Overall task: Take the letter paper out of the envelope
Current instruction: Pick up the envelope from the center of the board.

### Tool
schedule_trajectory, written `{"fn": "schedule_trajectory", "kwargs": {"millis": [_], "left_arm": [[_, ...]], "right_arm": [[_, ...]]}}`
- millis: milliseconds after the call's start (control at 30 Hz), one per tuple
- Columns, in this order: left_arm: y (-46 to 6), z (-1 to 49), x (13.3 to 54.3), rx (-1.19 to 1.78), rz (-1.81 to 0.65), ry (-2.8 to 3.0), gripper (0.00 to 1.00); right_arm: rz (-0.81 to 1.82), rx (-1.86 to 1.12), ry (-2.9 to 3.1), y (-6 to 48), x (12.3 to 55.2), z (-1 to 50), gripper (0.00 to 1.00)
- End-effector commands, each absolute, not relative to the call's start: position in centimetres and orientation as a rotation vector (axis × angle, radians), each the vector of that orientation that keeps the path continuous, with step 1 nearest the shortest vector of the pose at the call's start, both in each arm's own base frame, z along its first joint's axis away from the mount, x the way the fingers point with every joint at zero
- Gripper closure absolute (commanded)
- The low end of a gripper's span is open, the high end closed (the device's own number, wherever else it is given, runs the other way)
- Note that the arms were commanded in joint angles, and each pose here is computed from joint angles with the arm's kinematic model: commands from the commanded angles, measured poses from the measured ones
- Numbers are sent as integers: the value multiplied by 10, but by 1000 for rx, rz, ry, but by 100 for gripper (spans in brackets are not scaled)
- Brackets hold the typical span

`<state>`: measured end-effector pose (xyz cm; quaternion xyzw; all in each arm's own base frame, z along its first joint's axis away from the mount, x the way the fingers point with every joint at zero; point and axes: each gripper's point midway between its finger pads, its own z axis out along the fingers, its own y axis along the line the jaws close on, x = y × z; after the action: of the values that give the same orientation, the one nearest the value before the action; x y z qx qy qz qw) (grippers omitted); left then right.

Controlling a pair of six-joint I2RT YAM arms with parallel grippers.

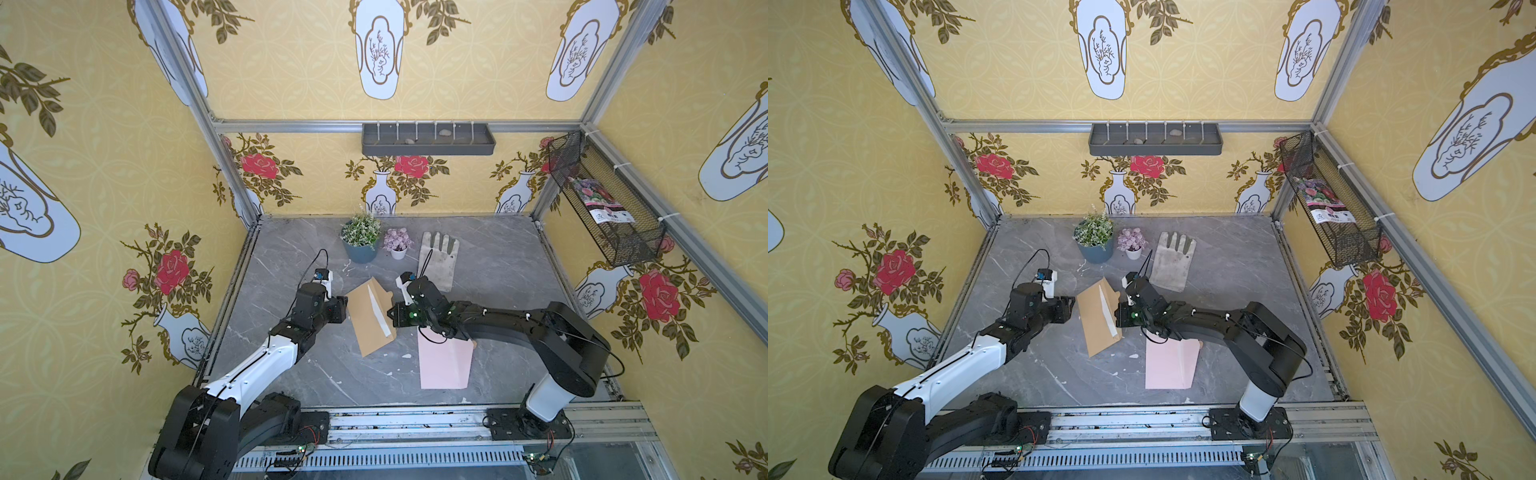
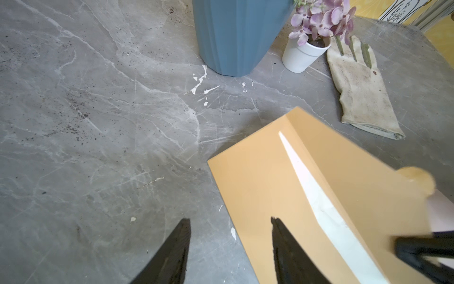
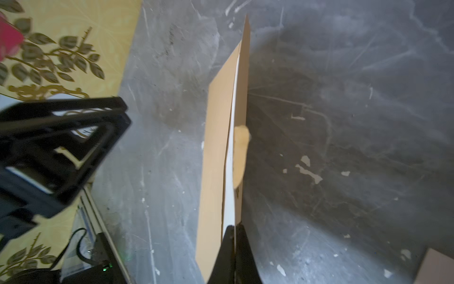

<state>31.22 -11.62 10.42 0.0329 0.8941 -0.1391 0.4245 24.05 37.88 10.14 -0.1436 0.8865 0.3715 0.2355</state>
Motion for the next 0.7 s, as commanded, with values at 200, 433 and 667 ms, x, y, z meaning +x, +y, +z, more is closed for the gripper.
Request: {"fn": "schedule_trajectory", "kwargs": {"millis": [200, 433, 667], "left_arm": [[-134, 134, 302, 143, -529, 2044, 42], [-154, 173, 278, 233, -731, 1823, 23], [-157, 184, 267, 199, -840, 1738, 13]], "right_arm": [[1084, -458, 2230, 365, 239, 193, 100], [1146, -496, 2114, 354, 226, 247, 100], [1180, -527, 2075, 355, 219, 260, 100]]}}
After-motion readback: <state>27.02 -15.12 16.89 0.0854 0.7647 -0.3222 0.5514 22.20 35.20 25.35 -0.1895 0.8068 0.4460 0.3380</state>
